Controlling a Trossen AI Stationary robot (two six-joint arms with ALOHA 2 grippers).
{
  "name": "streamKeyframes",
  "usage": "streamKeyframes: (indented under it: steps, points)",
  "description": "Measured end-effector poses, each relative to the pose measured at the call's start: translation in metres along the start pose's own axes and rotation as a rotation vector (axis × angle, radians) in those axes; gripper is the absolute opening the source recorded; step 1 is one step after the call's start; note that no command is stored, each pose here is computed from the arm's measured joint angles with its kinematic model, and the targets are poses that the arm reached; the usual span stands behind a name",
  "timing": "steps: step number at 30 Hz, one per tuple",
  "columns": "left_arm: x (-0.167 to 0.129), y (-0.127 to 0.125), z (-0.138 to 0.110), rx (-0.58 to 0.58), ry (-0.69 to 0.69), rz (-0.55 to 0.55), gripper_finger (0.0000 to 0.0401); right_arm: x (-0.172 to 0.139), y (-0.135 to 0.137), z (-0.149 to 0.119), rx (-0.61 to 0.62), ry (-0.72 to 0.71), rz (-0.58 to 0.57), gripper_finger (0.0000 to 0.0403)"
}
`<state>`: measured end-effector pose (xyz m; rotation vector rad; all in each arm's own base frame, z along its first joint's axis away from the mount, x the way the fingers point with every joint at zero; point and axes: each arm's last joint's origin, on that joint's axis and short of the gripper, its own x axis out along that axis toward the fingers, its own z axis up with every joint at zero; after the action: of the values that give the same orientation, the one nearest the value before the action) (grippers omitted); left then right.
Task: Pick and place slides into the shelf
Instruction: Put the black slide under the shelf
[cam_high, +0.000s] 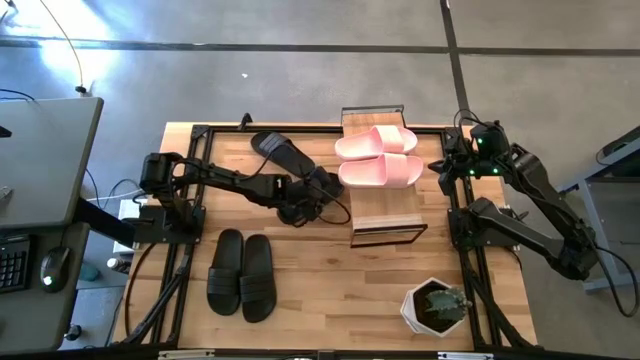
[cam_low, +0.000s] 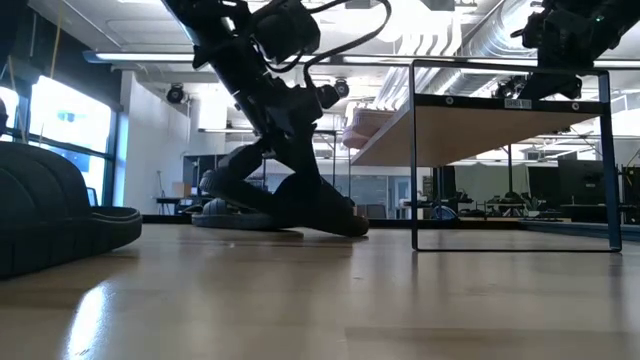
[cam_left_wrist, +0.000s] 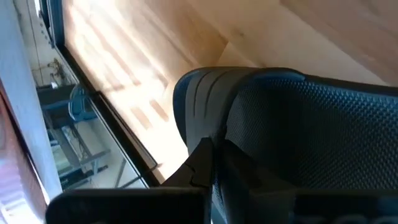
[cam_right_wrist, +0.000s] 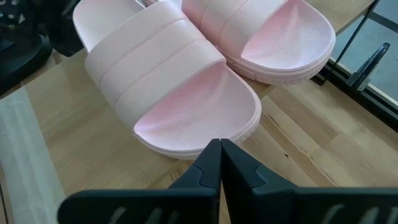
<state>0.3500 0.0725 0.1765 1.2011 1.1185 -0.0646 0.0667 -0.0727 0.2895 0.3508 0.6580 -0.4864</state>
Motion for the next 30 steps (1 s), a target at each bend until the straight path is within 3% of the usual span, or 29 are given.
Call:
streamKeyframes:
  steps: [8,16,30]
  points:
    - [-0.0055,-0.0047,0.0117,0.176,-0.041,-0.005,0.0001,0.0000,0.0000,0.0000,0.000,0.000,0.000,0.0000]
    - [-0.0052,-0.0045,0.0108,0.163,-0.035,-0.006,0.0006,0.0000,0.0000,0.0000,0.000,0.000,0.000,0.0000]
    - [-0.0054,-0.0048,0.0083,0.095,0.034,0.004,0.0134,0.0000,0.0000,0.0000,0.000,0.000,0.000,0.0000]
